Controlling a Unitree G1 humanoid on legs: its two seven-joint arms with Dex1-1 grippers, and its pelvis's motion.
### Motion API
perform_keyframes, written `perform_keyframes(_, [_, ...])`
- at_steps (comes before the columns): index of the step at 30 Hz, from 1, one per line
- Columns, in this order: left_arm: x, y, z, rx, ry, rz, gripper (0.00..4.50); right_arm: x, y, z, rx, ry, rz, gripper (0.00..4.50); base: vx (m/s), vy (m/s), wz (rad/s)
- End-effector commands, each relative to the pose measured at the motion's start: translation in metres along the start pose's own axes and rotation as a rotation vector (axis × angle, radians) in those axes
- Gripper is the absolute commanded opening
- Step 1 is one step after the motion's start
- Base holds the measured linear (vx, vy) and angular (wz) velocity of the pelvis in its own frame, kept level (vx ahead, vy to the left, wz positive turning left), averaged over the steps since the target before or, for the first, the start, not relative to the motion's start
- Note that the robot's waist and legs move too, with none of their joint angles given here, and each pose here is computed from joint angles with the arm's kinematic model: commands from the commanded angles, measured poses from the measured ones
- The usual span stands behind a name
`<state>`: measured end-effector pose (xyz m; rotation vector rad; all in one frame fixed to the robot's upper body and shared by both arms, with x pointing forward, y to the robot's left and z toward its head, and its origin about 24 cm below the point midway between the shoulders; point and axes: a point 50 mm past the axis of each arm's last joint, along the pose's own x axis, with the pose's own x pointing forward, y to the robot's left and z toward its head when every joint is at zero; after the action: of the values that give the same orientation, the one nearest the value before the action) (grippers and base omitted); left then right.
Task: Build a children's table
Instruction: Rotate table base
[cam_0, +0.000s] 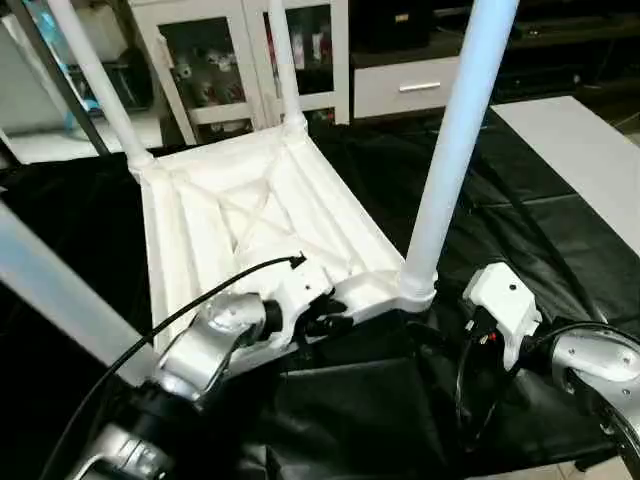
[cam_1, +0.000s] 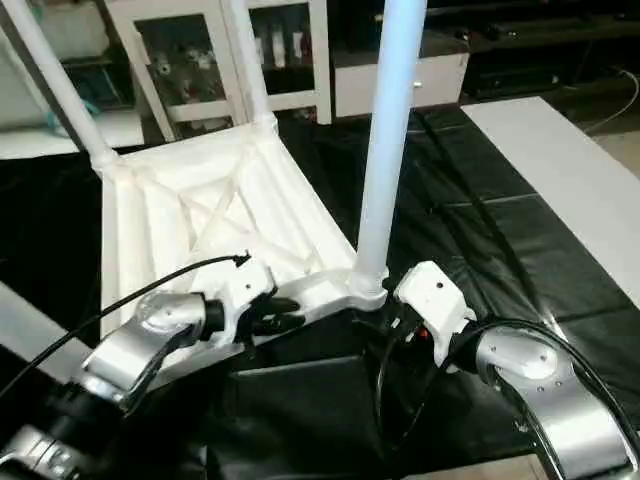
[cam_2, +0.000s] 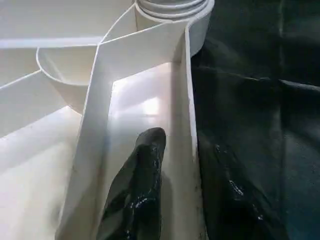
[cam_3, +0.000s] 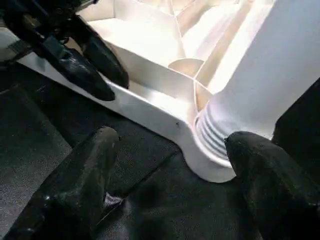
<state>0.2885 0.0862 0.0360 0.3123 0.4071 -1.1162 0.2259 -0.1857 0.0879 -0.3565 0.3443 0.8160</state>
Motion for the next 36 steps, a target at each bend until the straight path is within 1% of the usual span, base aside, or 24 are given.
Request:
perform_keyframes(1, [0.000,0.005,-0.009,-0.058,0.049,0.032,1.47,-0.002,0.002,0.006,-0.012,-0.019,-0.004,3.78,0.000,0.000,0.00])
perform_keyframes(2, [0.000,0.006,-0.007,-0.087,0.046,0.023,1.47,-0.002,0.002,0.005,-0.013,-0.017,-0.005,3.78,0.000,0.000,0.00])
perform_keyframes(3, [0.000,0.006,-0.007,-0.087,0.046,0.023,1.57,-0.002,0.002,0.005,-0.013,-0.017,-0.005,3.78,0.000,0.000,0.00])
perform_keyframes(4, [-0.001,0.007,-0.007,-0.065,0.054,0.026,1.73,-0.002,0.002,0.005,-0.014,-0.017,-0.005,3.78,0.000,0.000,0.00])
perform_keyframes(5, [-0.001,0.007,-0.007,-0.065,0.054,0.026,1.86,-0.002,0.002,0.005,-0.014,-0.017,-0.005,3.78,0.000,0.000,0.00])
perform_keyframes(8, [-0.002,0.008,-0.004,-0.027,0.060,0.029,2.04,-0.002,0.001,0.006,-0.017,-0.018,-0.004,3.78,0.000,0.000,0.00])
perform_keyframes(10, [-0.002,0.008,0.000,-0.015,0.057,0.016,2.04,-0.002,0.001,0.007,-0.019,-0.018,-0.003,3.78,0.000,0.000,0.00])
perform_keyframes(14, [0.001,0.008,0.008,-0.026,0.037,0.028,2.04,-0.002,0.001,0.007,-0.023,-0.016,-0.001,3.78,0.000,0.000,0.00])
perform_keyframes(18, [0.005,0.010,0.010,-0.013,0.029,0.050,2.04,-0.001,0.002,0.007,-0.025,-0.014,0.000,3.78,0.000,0.000,0.00])
perform_keyframes(20, [0.008,0.011,0.017,0.012,-0.037,0.075,2.04,-0.002,0.002,0.007,-0.026,-0.015,-0.002,3.78,0.000,0.000,0.00])
perform_keyframes(24, [0.008,0.013,0.021,-0.008,-0.065,0.082,2.04,-0.003,0.002,0.006,-0.027,-0.012,-0.003,3.78,0.000,0.000,0.00])
perform_keyframes(28, [0.007,0.011,0.011,-0.013,0.008,0.051,2.04,-0.004,0.002,0.006,-0.027,-0.008,-0.002,3.78,0.000,0.000,0.00])
perform_keyframes(31, [0.008,0.006,0.003,-0.029,0.064,0.009,2.04,-0.004,0.001,0.006,-0.028,-0.006,-0.003,3.78,0.000,0.000,0.00])
perform_keyframes(32, [0.008,0.005,0.000,-0.035,0.087,-0.005,1.88,-0.004,0.001,0.006,-0.029,-0.005,-0.003,3.78,0.000,0.000,0.00])
perform_keyframes(34, [0.009,0.003,-0.005,-0.049,0.121,-0.011,1.69,-0.005,0.001,0.006,-0.029,-0.002,-0.003,3.78,0.000,0.000,0.00])
perform_keyframes(36, [0.010,0.002,-0.009,-0.061,0.149,-0.019,1.63,-0.005,0.000,0.006,-0.030,0.001,-0.003,3.78,0.000,0.000,0.00])
